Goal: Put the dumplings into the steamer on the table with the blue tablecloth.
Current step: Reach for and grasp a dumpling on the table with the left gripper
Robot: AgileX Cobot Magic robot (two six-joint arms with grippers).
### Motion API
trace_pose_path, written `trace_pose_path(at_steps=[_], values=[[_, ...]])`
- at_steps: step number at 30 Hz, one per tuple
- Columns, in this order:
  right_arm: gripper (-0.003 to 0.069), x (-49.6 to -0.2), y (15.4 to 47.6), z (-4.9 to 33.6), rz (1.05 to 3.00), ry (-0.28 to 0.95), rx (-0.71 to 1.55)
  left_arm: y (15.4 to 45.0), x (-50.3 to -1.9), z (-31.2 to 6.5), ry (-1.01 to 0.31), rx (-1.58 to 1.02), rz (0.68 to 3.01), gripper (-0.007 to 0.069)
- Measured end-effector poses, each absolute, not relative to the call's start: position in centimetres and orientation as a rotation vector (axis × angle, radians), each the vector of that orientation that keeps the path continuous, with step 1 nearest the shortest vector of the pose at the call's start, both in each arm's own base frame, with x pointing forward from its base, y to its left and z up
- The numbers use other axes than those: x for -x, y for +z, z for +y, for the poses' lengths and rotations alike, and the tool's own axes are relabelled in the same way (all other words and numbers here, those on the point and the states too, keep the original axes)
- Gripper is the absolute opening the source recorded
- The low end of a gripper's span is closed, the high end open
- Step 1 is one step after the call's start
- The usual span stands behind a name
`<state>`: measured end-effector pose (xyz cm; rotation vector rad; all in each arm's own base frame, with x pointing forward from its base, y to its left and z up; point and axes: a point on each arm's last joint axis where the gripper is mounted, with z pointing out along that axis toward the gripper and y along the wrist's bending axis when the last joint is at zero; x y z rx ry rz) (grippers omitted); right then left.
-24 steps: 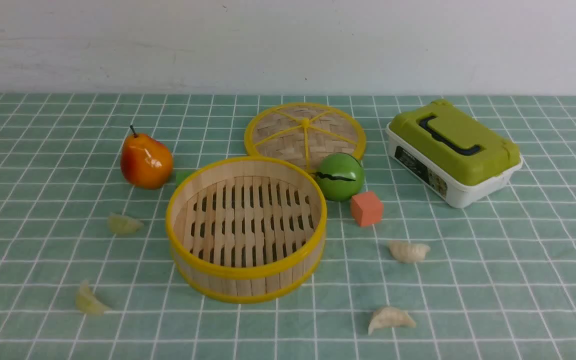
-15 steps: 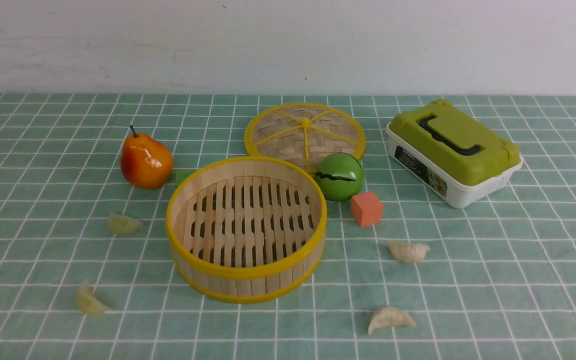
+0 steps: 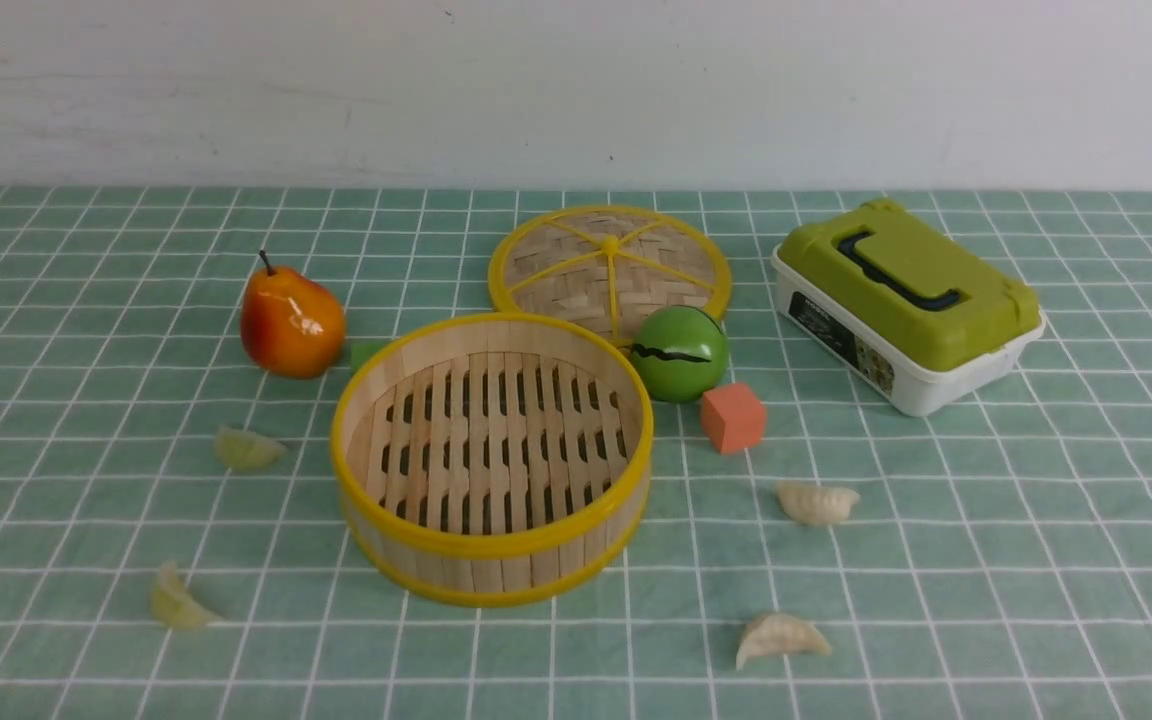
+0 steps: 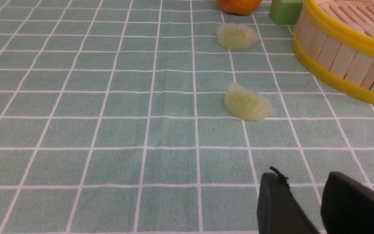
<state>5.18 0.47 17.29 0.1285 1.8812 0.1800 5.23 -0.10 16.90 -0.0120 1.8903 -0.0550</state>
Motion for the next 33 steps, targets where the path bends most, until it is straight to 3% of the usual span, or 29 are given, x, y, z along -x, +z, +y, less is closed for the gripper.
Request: trace_pose_path(at_steps=[11,14,21,26,33], values=[[0.0046,-5.4,17.7,0.4,1.802,0.174,-0.127,17.6,-5.4,-0.4,-0.156,0.074,1.812,0.0218],[0.0051,-5.6,18.9,0.3,1.678,0.201,-0.095,18.7,-5.6,-0.4,-0.191,0.097,1.68,0.0221],[0.0061,-5.4,21.9,0.0,1.334,0.134,-0.089,22.0,-5.4,-0.1,-0.201,0.106,1.313,0.0227],[0.0067,-4.7,23.9,-0.1,1.098,0.222,-0.14,24.1,-4.6,0.1,-0.236,0.129,1.071,0.023],[0.0063,-4.3,24.8,-0.2,1.018,0.386,-0.231,26.1,-3.8,0.2,-0.5,0.26,0.939,0.0217]])
